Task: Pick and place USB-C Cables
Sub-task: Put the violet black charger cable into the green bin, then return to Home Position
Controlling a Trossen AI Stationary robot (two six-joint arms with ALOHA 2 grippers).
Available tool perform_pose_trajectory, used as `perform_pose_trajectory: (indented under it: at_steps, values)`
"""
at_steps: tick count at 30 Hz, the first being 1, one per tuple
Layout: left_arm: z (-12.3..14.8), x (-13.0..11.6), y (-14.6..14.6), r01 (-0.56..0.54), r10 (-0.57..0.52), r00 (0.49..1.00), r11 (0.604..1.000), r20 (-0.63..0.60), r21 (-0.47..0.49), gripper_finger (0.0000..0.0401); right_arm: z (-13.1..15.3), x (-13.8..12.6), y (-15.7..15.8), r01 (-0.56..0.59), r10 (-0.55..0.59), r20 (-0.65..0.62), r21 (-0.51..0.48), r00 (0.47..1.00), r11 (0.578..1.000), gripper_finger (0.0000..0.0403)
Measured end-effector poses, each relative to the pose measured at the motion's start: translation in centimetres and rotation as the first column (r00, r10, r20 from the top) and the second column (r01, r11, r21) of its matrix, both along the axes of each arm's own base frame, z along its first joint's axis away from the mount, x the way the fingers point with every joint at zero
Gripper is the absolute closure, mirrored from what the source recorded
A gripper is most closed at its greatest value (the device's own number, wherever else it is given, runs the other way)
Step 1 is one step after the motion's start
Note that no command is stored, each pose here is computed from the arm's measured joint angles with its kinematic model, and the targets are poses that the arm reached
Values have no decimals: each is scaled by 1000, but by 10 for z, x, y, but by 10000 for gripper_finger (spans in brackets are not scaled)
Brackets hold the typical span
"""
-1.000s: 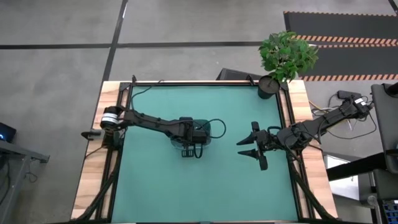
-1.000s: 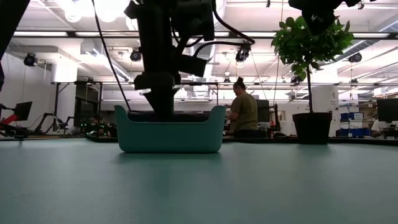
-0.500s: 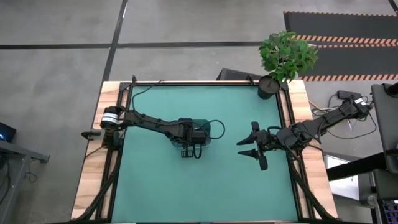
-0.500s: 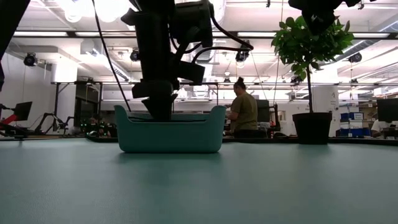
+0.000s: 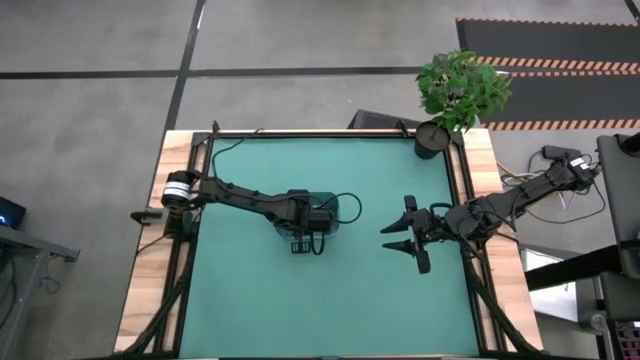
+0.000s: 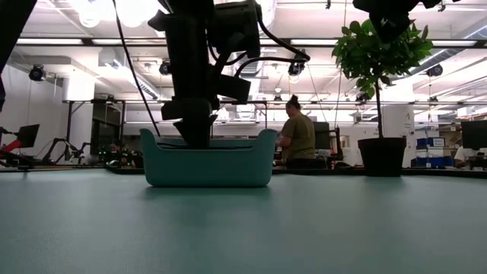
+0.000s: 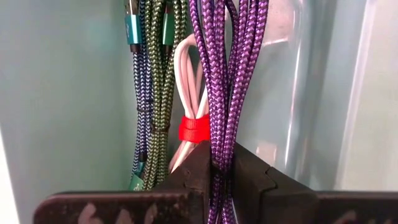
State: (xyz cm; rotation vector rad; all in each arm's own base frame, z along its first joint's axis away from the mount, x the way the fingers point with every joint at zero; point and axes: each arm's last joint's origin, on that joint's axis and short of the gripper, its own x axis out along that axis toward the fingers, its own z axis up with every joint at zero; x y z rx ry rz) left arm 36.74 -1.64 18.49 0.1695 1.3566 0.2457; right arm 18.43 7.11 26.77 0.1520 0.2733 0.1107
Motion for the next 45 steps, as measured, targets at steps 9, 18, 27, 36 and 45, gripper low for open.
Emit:
perform_pose_trajectory:
  at_steps: [9,18,27,36,45]
  values:
    - [0,0,0,0,0,1000,1000,0,0,332,0,0,0,0,0,0,0,1000,1000,239]
    - [2,0,0,-1,1,1000,1000,3,2,273,0,0,0,1,-1,-1,4,1000,1000,236]
    - [44,-12,-16,31,-30,992,1000,120,-6,269,0,0,0,-5,5,1,-19,1000,1000,236]
    - [85,-38,-67,162,-171,899,985,404,55,269,-5,0,0,-45,51,32,-178,998,983,237]
    - [92,-94,-96,311,-271,701,949,660,58,269,-17,-2,-1,-45,97,156,-308,983,950,260]
